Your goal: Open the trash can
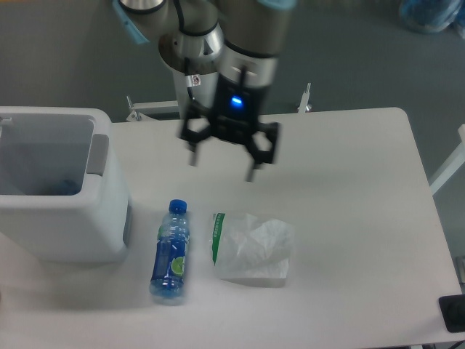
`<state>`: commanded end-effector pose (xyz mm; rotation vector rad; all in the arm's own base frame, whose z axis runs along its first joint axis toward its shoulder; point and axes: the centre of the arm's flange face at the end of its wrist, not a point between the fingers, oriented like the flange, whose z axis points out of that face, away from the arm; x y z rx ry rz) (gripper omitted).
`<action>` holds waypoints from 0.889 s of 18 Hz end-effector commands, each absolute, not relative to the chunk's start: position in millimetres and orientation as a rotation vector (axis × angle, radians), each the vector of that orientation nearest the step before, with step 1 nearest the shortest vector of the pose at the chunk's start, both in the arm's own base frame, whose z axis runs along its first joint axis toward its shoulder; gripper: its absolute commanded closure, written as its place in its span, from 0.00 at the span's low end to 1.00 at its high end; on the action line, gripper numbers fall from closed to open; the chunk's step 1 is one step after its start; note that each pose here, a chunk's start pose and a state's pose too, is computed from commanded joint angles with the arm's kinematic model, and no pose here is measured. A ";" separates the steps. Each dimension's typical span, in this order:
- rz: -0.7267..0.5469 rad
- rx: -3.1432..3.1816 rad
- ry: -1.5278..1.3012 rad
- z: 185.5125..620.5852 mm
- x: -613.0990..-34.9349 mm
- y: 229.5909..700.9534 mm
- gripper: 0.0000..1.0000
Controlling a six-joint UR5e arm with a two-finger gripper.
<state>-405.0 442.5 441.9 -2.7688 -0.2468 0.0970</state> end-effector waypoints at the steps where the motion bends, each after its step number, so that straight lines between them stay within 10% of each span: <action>1: 0.105 -2.784 -0.221 430.0 -418.9 437.8 0.00; 16: 0.154 -3.036 0.182 331.8 -490.8 391.4 0.00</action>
